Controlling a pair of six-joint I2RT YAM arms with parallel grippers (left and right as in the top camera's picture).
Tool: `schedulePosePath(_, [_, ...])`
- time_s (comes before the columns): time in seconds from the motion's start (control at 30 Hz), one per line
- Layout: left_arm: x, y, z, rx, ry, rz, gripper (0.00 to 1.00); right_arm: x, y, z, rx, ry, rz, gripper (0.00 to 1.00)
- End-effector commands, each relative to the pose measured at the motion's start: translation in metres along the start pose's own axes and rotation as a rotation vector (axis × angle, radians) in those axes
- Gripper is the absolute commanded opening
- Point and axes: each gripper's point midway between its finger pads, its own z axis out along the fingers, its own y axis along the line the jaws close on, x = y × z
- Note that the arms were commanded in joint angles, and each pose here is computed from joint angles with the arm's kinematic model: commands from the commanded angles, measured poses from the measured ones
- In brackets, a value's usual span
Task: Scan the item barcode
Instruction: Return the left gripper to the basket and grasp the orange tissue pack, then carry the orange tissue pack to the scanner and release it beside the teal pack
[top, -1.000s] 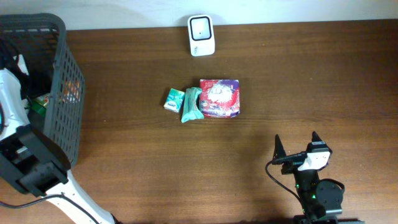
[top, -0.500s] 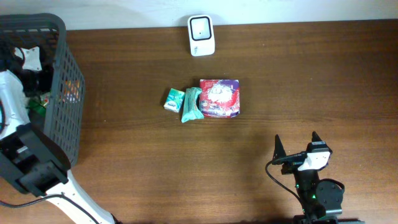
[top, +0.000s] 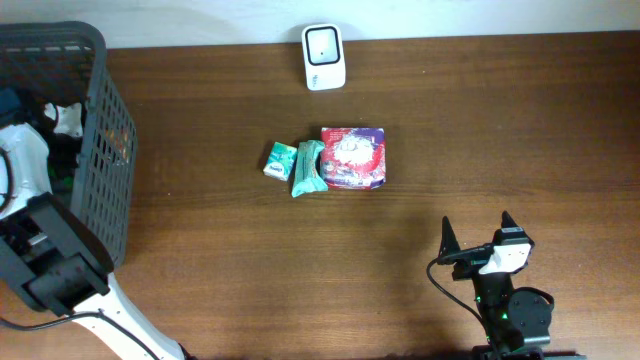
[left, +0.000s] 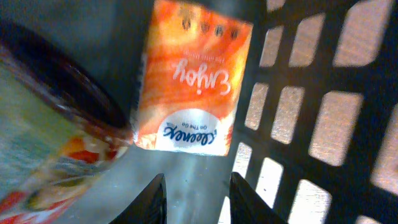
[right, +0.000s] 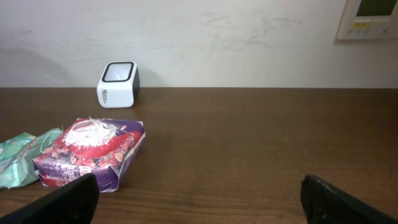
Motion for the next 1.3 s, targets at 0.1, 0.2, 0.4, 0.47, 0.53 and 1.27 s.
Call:
schedulePosePath(0.1, [-0.004,0.012,0.019,-0.029,-0.025,0.011,0.45,0.003,-0.001,0.000,0.006,0.005,0.010,0.98])
schedulePosePath(0.2, [-0.012,0.023,0.018,-0.088,-0.057,-0.016,0.53,0.003,-0.001,0.000,0.006,0.005,0.010,0.99])
schedulePosePath(0.4, [-0.015,0.009,0.029,0.008,-0.093,-0.006,0.63,0.003,-0.001,0.000,0.006,0.005,0.010,0.98])
schedulePosePath(0.47, [-0.011,0.006,0.034,0.028,-0.089,-0.008,0.60,0.003,-0.001,0.000,0.006,0.005,0.010,0.99])
schedulePosePath(0.53, [-0.006,0.007,0.039,0.027,-0.074,-0.013,0.56,0.003,-0.001,0.000,0.006,0.005,0.010,0.98])
schedulePosePath(1.27, [-0.065,-0.067,-0.259,0.158,-0.597,-0.240,0.00,0.003,-0.001,0.000,0.006,0.005,0.010,0.99])
